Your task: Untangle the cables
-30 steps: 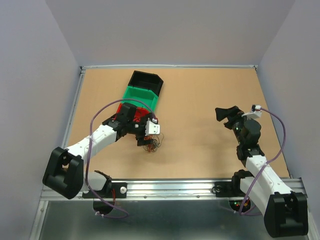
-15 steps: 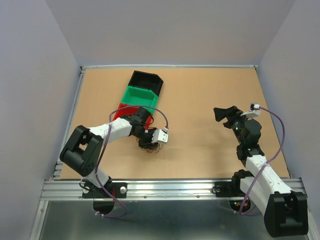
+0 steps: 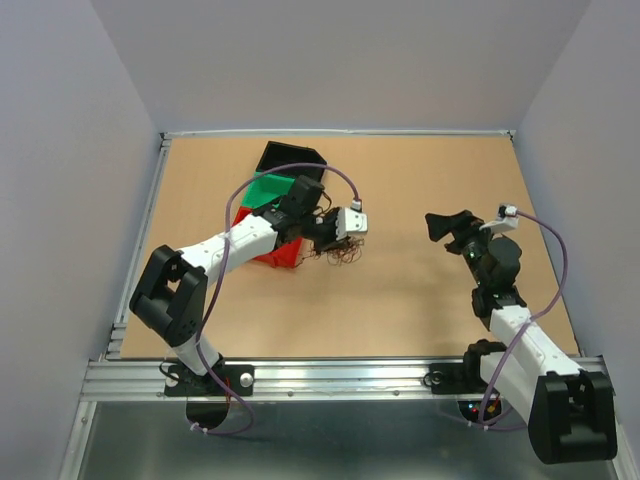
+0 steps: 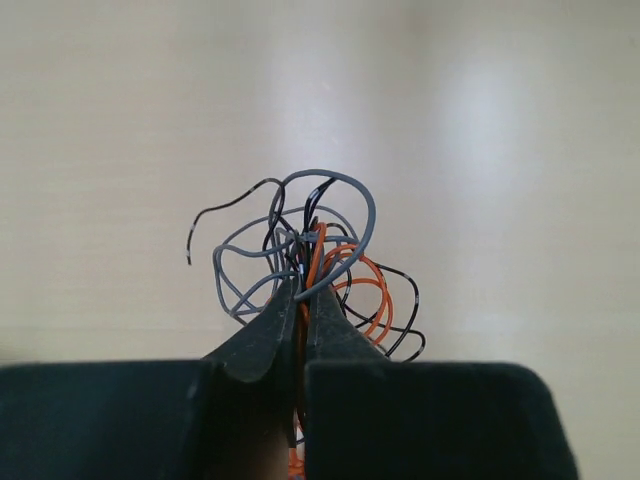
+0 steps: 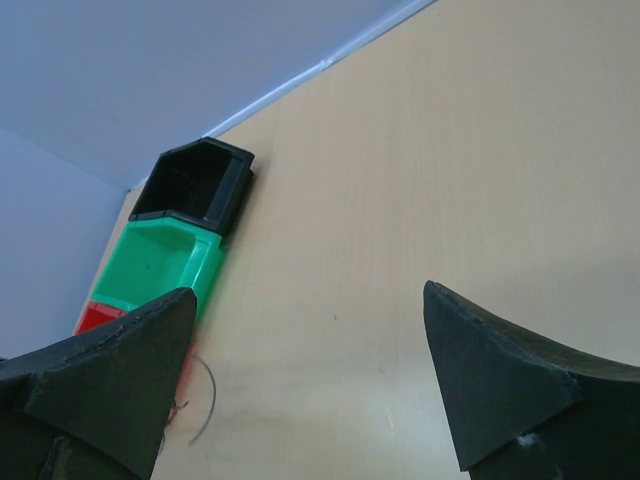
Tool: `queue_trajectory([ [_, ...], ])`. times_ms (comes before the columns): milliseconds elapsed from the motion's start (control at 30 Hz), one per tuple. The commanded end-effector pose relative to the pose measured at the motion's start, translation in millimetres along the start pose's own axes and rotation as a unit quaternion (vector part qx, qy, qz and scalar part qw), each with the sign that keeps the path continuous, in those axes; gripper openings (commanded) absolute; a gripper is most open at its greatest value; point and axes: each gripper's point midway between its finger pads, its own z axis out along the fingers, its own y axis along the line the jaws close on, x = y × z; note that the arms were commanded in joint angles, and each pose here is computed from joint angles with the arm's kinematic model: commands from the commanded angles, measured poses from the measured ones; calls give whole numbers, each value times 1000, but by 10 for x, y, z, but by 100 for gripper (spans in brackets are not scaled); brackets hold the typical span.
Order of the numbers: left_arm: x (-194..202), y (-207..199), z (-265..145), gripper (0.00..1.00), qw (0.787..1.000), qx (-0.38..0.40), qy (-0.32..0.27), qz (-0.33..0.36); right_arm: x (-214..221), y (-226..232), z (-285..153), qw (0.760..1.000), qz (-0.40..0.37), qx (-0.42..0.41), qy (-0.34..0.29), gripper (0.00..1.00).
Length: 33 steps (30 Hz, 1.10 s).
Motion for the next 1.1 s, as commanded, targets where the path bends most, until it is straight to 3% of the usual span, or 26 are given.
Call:
queue_trajectory([
  [0,-730,592,-137,47,989,-109,-96,-21,-101,269,115,998,-23,-64,-1,100],
  [67,-789,722,-180,77,984,-142,-104,-27,15,333,179,995,-25,-89,34,100],
  [300,-700,752,-459,86,963,-229,-139,-34,501,779,395,975,-70,-173,122,100],
  [333,-748,777,-543,87,957,-245,-150,-29,731,797,470,972,-76,-166,151,98],
  [433,-644,809,-577,87,954,-264,-138,-35,871,911,681,967,-104,-163,169,95],
  [533,-511,840,-530,87,954,-272,-118,-44,1165,878,848,962,-113,-150,199,86],
  [767,-202,1005,-567,83,941,-331,-70,-32,1636,828,947,952,-129,-134,244,79],
  [900,-105,980,-460,81,947,-315,-57,-31,1825,793,904,945,-140,-132,263,74],
  [1000,-56,961,-353,76,954,-295,-49,-37,1892,829,827,940,-143,-144,275,63],
  [1067,6,924,-232,74,962,-268,-38,-40,1895,841,813,939,-142,-147,276,44],
])
